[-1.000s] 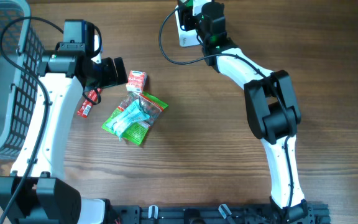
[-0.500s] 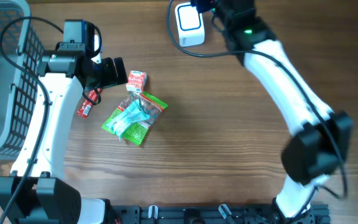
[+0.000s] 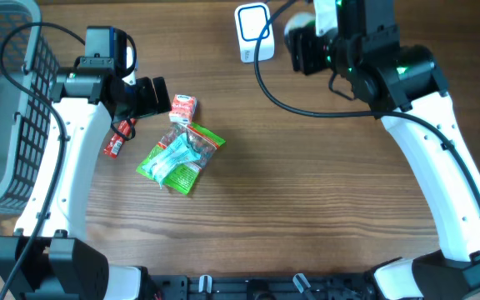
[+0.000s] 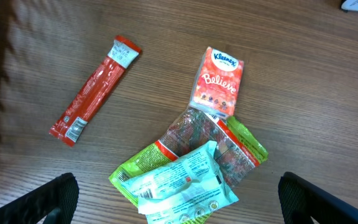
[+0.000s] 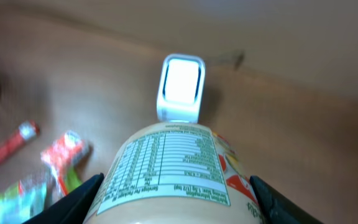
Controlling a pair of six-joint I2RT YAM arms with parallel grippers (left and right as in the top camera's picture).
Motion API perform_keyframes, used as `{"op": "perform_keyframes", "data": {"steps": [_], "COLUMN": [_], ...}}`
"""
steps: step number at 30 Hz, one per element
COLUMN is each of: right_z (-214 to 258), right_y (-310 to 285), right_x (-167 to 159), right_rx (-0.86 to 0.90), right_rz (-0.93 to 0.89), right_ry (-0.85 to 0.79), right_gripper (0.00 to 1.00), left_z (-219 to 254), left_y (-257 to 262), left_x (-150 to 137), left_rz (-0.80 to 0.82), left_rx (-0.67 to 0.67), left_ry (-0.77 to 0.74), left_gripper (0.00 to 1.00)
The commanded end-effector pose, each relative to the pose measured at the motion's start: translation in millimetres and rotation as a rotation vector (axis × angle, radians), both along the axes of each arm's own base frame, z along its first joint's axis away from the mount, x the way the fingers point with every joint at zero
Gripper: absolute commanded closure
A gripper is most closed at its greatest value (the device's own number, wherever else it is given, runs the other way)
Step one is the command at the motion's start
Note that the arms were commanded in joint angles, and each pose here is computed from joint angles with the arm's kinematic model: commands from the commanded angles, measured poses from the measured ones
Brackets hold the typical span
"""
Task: Scan the item barcode
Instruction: 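Carry the jar right and set it down on the table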
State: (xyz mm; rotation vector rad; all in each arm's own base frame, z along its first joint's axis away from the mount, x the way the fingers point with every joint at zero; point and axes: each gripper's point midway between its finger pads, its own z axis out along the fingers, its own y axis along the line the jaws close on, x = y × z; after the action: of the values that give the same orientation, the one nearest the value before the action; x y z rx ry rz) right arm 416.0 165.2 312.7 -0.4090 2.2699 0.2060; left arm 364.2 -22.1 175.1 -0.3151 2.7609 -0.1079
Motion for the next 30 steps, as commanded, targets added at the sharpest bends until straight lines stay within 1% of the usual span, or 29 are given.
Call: {"op": "perform_keyframes", "data": {"steps": [1,6,7,9,18,26,30], "right_z": [-14,-67,-74,-94,-167,-220,-240], "right_y": [-7,-20,-21,-24,-34,-78,-111], "right_x": [-24,-53,-56,-63,-81,-81,-82], "right_rx": [-0.033,-0.13,-0.14,-0.162,-0.207,-0.184,-0.152], "right_rz": [0.002,-0.004,-0.004,-0.004,-0.023,-0.157,-0.263], "right_ry": [0.104,0.334,0.358,0.413,0.545,0.599,0.627], "right_gripper": [0.9,0.91,0.94,0.96,0.96,0.96,0.96], "left_z": [0,0,0,0,0,0,0], "left_y": [1,1,1,1,1,1,1], "left_x": [1,1,1,1,1,1,1], "left_rz": [0.004,0.004,0.003,0.004,0.003,0.004,0.003], "left_rx": [0.004,0.004,0.004,0.004,0.004,0.004,0.004], "left_ry": [-0.002,-0.002,-0.002,-0.002,-0.002,-0.002,-0.002], "left_gripper": [0.0,0.0,0.0,0.0,0.0,0.0,0.0]}}
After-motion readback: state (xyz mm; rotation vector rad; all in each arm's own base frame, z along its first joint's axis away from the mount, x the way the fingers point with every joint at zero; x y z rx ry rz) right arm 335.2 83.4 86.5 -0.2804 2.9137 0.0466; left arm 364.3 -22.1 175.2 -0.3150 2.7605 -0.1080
